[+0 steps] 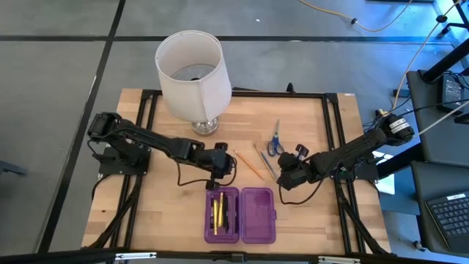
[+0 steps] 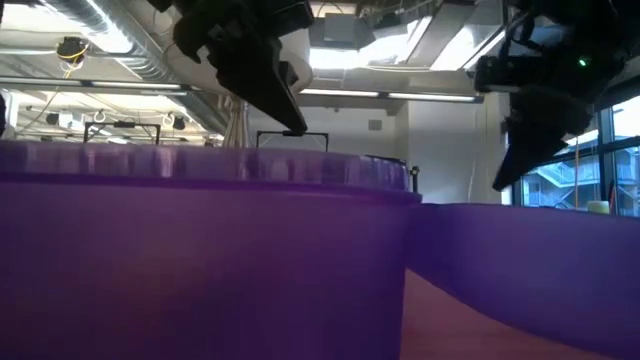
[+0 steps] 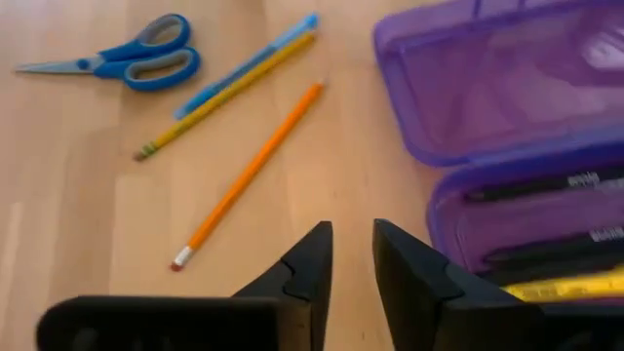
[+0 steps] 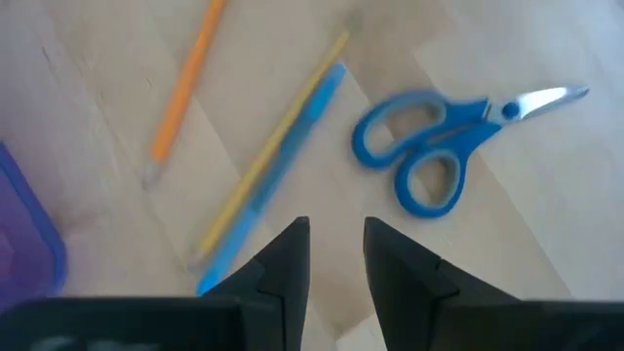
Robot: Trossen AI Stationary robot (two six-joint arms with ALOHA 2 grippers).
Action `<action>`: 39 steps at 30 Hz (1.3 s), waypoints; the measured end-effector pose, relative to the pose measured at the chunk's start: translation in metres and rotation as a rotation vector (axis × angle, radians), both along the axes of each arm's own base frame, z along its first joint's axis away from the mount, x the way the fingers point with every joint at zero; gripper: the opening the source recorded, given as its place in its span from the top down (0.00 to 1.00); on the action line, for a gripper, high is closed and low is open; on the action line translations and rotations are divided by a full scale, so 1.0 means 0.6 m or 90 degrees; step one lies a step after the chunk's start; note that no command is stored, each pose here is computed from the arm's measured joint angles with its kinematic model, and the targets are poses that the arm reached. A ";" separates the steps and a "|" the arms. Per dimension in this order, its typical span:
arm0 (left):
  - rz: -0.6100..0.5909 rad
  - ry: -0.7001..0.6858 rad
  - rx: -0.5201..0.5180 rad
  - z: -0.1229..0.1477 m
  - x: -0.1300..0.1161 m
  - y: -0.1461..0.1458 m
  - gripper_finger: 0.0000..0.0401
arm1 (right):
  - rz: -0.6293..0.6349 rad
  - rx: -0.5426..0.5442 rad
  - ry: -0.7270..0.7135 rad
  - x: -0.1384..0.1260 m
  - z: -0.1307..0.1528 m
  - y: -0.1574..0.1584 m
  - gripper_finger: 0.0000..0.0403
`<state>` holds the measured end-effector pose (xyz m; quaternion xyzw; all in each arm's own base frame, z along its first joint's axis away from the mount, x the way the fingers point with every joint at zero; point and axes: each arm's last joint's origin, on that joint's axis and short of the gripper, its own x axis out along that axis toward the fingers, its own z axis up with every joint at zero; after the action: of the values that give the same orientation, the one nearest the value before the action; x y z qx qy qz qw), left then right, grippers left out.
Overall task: Pick & place school supplies into a supply box
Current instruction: Put the orange pencil into the violet supply box
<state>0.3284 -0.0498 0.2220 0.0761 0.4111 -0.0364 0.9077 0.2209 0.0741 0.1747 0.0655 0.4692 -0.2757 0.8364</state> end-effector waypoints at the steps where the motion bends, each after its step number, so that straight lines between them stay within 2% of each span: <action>1: -0.006 0.000 0.003 -0.002 0.002 -0.001 0.82 | 0.005 -0.003 0.012 -0.004 -0.006 -0.002 0.74; 6: -0.011 0.000 0.013 -0.004 0.003 0.001 0.76 | -0.037 0.006 0.034 -0.043 -0.042 -0.017 0.74; 10: -0.008 0.000 0.021 -0.002 0.002 0.004 0.67 | -0.087 0.044 -0.023 -0.064 -0.056 -0.026 0.74; 15: 0.002 0.011 0.036 -0.004 -0.001 0.004 0.51 | -0.072 0.061 -0.072 -0.068 -0.059 -0.028 0.74; 18: 0.021 0.018 0.011 -0.005 -0.002 0.004 0.45 | -0.056 0.063 -0.077 -0.067 -0.060 -0.027 0.74; 22: 0.040 0.017 -0.037 -0.005 -0.002 -0.002 0.43 | -0.042 0.059 -0.075 -0.066 -0.059 -0.026 0.74; 24: 0.053 0.011 -0.021 -0.001 0.000 0.000 0.43 | -0.041 0.059 -0.074 -0.066 -0.059 -0.026 0.74; 28: 0.133 -0.022 0.029 0.015 0.006 0.010 0.43 | -0.038 0.058 -0.073 -0.065 -0.059 -0.026 0.74; 32: 0.087 -0.013 0.018 0.026 0.011 0.011 0.44 | -0.038 0.059 -0.073 -0.065 -0.059 -0.026 0.74; 35: 0.072 0.037 0.000 0.026 0.018 0.030 0.44 | -0.038 0.059 -0.073 -0.065 -0.059 -0.026 0.74; 39: 0.053 0.084 0.058 0.020 0.036 0.072 0.44 | -0.038 0.061 -0.076 -0.065 -0.059 -0.026 0.74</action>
<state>0.3498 -0.0068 0.2340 0.0975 0.4741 0.0153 0.8749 0.1821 0.0586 0.1395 0.1355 0.4286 -0.2733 0.8504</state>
